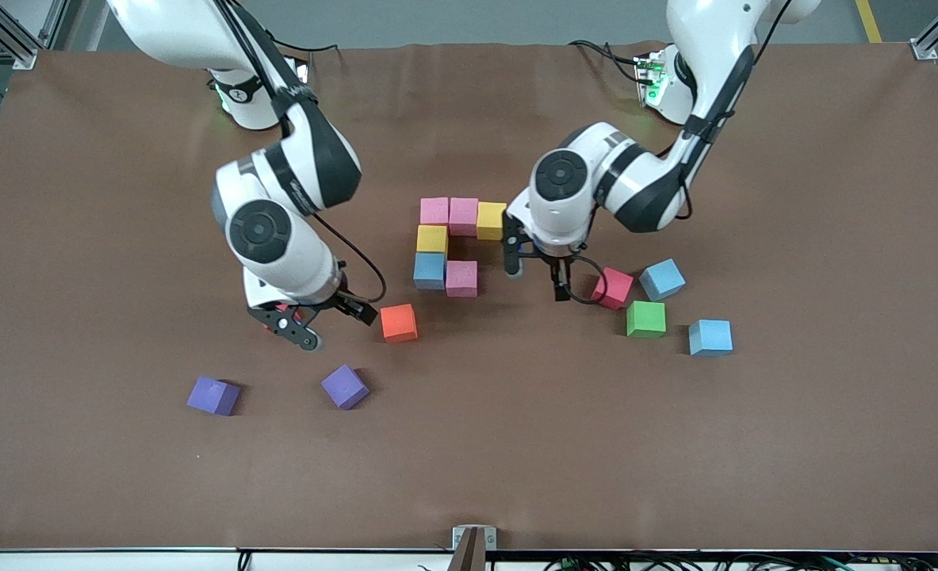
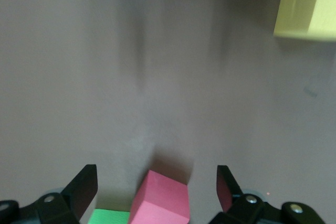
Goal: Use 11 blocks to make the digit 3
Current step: 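Grasp the red cube with the left gripper while the right gripper grasps orange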
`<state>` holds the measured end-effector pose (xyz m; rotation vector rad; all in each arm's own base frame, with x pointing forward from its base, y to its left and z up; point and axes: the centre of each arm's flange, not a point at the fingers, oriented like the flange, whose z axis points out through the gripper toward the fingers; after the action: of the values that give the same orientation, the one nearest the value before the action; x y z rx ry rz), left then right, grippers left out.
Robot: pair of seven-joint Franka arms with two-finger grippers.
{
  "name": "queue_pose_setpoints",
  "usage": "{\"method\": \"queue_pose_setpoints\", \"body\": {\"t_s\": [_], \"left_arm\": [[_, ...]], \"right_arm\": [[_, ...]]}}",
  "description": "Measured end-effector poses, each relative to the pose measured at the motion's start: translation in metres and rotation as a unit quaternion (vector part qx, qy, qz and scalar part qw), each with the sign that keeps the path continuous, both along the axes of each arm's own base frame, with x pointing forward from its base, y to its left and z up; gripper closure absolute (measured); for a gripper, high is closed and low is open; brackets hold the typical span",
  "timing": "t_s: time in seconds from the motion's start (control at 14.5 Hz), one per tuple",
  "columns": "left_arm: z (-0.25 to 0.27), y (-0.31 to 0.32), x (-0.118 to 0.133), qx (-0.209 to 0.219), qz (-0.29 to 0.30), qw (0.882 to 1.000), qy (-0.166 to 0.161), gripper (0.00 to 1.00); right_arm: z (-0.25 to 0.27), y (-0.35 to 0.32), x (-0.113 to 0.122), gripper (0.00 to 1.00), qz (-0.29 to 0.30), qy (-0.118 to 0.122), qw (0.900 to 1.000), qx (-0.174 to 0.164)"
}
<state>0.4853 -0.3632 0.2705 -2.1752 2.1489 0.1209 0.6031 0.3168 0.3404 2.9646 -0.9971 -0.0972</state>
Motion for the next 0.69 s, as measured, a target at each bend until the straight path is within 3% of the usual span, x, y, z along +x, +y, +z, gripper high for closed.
{"method": "queue_pose_setpoints", "body": {"t_s": [0.14, 0.35, 0.48, 0.69], "left_arm": [[-0.015, 0.015, -0.013, 0.005, -0.028, 1.0, 0.007, 0.0], [-0.023, 0.019, -0.021, 0.015, -0.084, 0.996, 0.012, 0.0], [-0.024, 0.022, -0.02, 0.017, -0.111, 0.994, 0.017, 0.0], [-0.024, 0.039, -0.008, 0.018, -0.143, 0.989, 0.021, 0.0]], "right_arm": [[-0.03, 0.017, -0.001, 0.0, -0.034, -0.007, 0.999, 0.0], [-0.065, 0.038, -0.006, 0.0, -0.038, -0.015, 0.999, 0.002], [-0.073, 0.041, -0.006, 0.0, -0.05, -0.016, 0.999, 0.003], [-0.079, 0.041, -0.006, 0.0, -0.126, -0.012, 0.992, -0.004]]}}
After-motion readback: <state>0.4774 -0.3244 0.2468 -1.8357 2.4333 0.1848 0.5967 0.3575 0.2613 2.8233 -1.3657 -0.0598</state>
